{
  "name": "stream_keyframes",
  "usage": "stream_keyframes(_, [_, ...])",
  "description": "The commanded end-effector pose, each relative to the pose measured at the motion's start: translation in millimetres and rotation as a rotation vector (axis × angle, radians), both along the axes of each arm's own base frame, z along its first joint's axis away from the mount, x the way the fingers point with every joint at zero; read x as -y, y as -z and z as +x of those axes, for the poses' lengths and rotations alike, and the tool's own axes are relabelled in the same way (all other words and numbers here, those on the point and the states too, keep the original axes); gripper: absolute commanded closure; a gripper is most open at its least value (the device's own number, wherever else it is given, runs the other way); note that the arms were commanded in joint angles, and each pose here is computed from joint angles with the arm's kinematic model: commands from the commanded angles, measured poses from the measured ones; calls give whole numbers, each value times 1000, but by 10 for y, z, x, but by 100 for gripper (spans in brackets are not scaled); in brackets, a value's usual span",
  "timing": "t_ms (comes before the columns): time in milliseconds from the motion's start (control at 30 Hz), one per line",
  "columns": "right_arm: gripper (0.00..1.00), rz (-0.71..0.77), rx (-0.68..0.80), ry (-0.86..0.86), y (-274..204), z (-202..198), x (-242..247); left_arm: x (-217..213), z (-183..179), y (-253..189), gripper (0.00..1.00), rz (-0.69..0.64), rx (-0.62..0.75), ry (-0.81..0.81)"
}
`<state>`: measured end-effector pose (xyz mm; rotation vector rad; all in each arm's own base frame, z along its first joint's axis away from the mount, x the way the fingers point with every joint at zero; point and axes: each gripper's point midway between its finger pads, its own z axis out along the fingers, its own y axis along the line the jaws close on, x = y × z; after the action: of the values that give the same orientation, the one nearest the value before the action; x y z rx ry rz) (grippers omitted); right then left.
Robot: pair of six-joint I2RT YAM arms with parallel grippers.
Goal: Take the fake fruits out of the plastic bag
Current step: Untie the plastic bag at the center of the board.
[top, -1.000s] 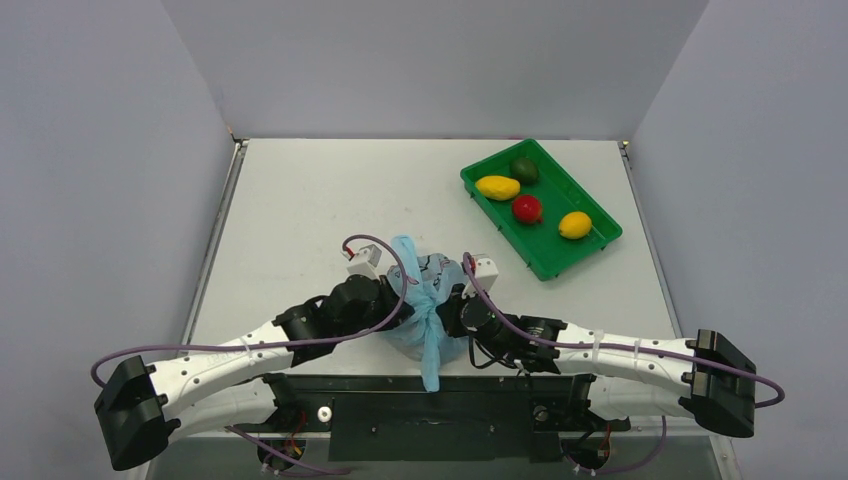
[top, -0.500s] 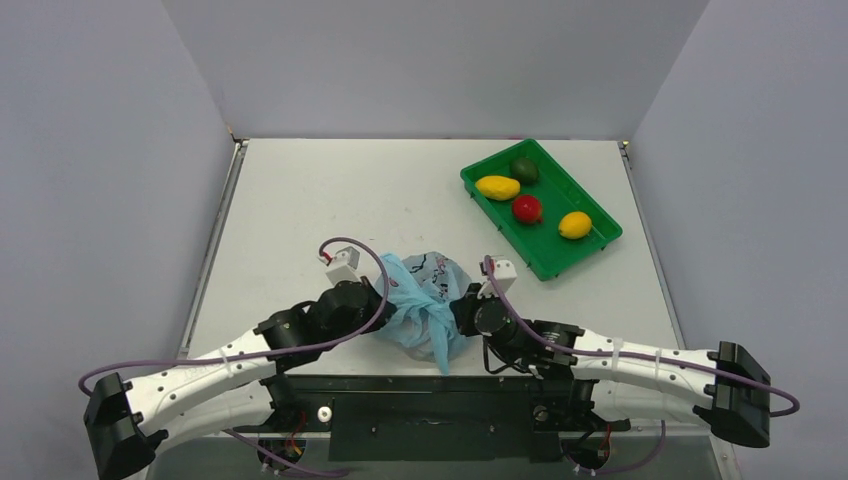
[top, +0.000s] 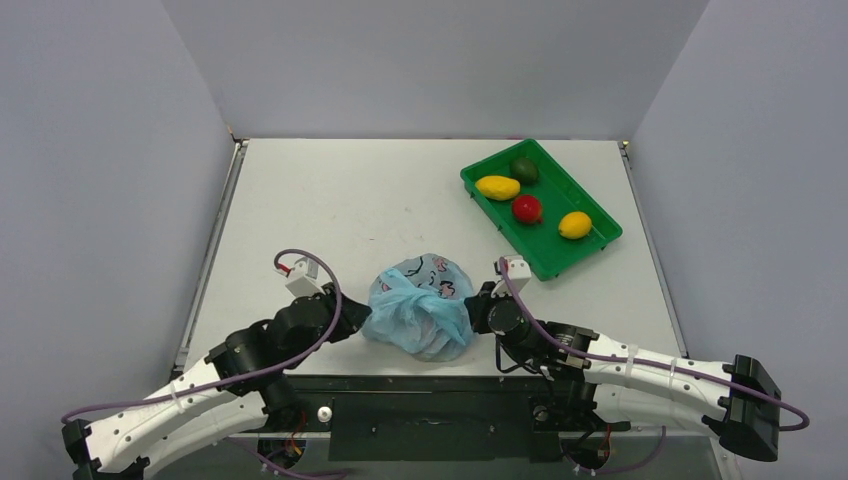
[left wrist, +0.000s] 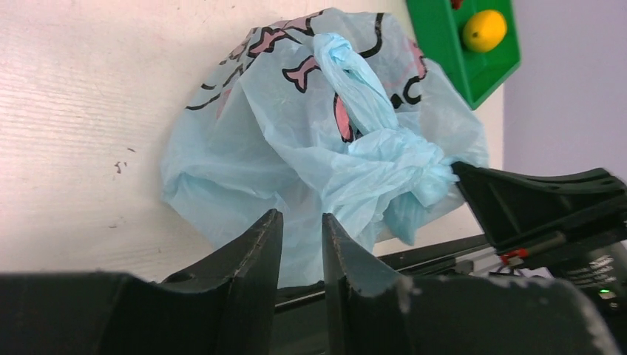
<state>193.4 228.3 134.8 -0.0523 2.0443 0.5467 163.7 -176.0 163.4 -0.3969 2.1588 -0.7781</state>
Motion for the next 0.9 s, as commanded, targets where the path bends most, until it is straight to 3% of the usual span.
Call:
stream_keyframes(0, [100, -4, 22, -5, -80, 22, 18, 88, 36, -494, 65, -74, 98, 45])
stream_keyframes(167, [100, 3, 22, -17, -108, 12, -2, 327, 111, -810, 32, -15, 162, 153])
stream_keyframes(267, [100, 3, 19, -26, -115, 5, -20, 563, 181, -931, 27, 31, 179, 232])
stream_keyframes(433, [100, 13, 16, -29, -126, -8, -16, 794, 361, -657, 31, 241, 89, 283])
stream_keyframes(733, [100, 27, 0, -30, -47, -33, -8, 974, 413, -263, 35, 372, 10, 293])
stream_keyframes(867, [100, 24, -4, -31, -24, -34, -12, 970, 380, -179, 57, 338, -10, 272])
